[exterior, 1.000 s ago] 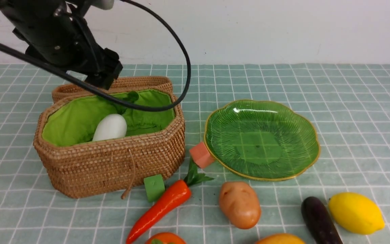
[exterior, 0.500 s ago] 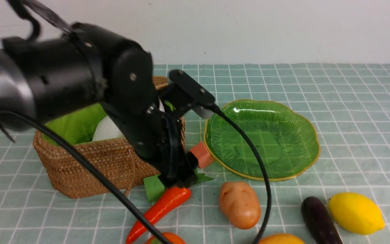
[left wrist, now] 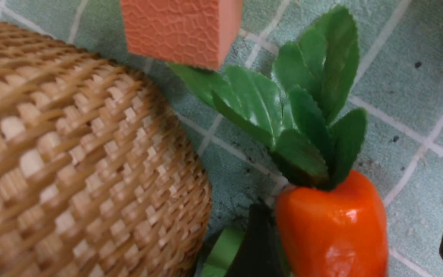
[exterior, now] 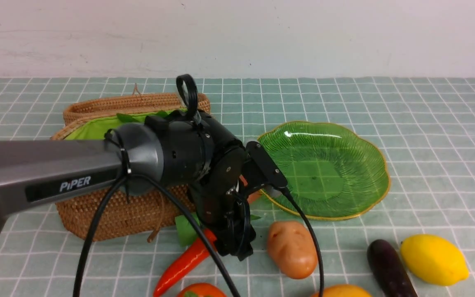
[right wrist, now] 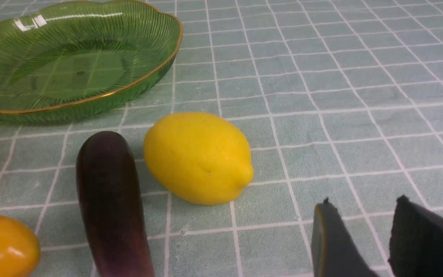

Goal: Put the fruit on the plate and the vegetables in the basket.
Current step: Use the left arm to grab a carrot and put it into the left basket

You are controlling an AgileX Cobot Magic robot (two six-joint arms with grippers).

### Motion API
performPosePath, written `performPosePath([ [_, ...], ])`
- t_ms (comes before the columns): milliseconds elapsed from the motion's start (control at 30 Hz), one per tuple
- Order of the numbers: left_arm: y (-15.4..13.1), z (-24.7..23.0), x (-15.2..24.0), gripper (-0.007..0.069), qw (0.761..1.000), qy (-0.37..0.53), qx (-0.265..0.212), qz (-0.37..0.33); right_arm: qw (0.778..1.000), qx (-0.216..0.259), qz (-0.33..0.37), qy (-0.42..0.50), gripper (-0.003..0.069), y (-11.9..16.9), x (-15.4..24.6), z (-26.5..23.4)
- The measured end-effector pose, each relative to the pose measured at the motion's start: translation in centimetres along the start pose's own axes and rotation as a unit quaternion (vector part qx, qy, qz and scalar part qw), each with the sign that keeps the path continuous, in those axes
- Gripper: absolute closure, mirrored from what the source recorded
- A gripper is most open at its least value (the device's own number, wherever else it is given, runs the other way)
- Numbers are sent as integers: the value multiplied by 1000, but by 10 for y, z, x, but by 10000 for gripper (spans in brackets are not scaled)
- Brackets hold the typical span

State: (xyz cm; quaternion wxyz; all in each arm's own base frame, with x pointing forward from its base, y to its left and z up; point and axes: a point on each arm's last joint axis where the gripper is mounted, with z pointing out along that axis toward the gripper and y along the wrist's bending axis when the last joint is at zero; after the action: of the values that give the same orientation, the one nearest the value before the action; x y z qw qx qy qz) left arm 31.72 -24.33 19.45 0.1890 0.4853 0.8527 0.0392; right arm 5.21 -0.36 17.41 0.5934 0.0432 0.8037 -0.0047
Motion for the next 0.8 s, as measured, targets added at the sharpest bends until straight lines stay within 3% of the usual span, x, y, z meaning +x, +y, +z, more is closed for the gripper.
performPosePath([
  [233,0,2,0,104,1000,1,1,-1,1000,0,0,0,419,0,0,0],
  [433,-1,3,2,348,1000,10,4,-2,1000,0,0,0,419,0,0,0],
  [533,1,-1,1,571,1000,5,-1,0,1000,0,0,0,419,0,0,0],
  [600,1,-2,0,639,1000,4,0,-1,1000,0,0,0,419,0,0,0],
  [800,1,-6,-1,638,1000,11,9,-12,1000,0,0,0,419,0,0,0],
])
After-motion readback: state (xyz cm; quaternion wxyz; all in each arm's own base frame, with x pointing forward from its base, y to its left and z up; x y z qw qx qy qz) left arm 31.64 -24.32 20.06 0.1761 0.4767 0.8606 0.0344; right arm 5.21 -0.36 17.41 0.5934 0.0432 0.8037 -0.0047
